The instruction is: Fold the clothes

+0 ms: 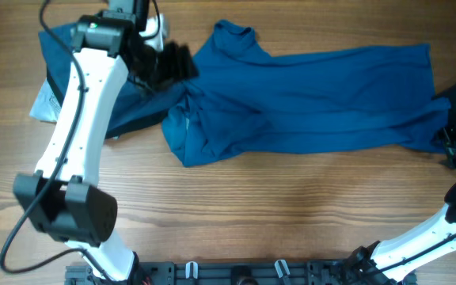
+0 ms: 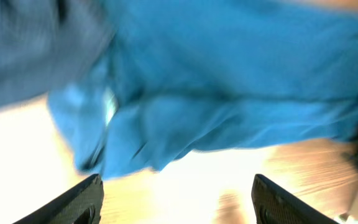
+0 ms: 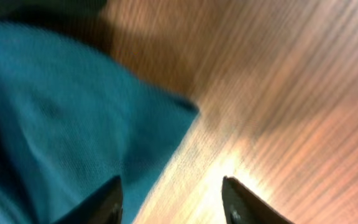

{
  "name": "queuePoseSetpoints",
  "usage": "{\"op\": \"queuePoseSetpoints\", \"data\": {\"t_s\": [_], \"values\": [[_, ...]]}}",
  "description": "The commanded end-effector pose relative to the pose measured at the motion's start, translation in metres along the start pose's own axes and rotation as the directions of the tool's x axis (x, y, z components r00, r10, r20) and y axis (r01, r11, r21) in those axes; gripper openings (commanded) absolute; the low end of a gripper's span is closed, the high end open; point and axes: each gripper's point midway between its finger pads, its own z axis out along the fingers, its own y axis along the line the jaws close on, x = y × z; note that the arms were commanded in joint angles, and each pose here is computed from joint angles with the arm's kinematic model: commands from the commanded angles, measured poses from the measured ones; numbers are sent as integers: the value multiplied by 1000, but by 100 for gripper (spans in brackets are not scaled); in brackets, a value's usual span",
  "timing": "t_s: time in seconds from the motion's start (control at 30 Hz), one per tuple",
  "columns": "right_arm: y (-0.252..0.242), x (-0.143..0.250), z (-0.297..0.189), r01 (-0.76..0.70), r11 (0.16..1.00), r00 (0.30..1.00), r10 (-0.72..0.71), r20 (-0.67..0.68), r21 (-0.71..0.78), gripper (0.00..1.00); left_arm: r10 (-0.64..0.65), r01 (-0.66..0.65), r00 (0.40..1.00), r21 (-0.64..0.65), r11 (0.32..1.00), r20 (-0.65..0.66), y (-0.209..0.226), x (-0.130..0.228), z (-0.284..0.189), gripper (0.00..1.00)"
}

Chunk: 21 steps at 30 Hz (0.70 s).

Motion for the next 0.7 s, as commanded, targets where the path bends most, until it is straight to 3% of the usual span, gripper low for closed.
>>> {"op": "queuePoseSetpoints", "data": {"t_s": [0.0, 0.03, 0.2, 0.53, 0.57, 0.67], "values": [[18, 2, 17, 14, 995, 1000, -15, -4, -104, 48, -53, 33, 981, -111, 993, -184, 33, 40, 47, 75], [24, 1, 19, 20, 991, 1000, -19, 3, -135, 47, -72, 45, 973, -126, 991, -219, 37, 51, 56, 74], [34, -2, 13, 24, 982, 1000, -22, 14, -190, 5, -144, 80, 933, -198, 977, -330, 58, 103, 104, 77], [33, 0, -8, 22, 982, 999, -17, 28, -187, 4, -234, 132, 890, -270, 954, -392, 97, 165, 156, 77], [34, -1, -10, 24, 981, 999, -18, 34, -190, 4, -237, 136, 894, -272, 953, -380, 102, 166, 161, 73], [35, -2, -17, 29, 980, 999, -19, 51, -198, 4, -262, 159, 913, -317, 935, -314, 116, 162, 171, 48]]}}
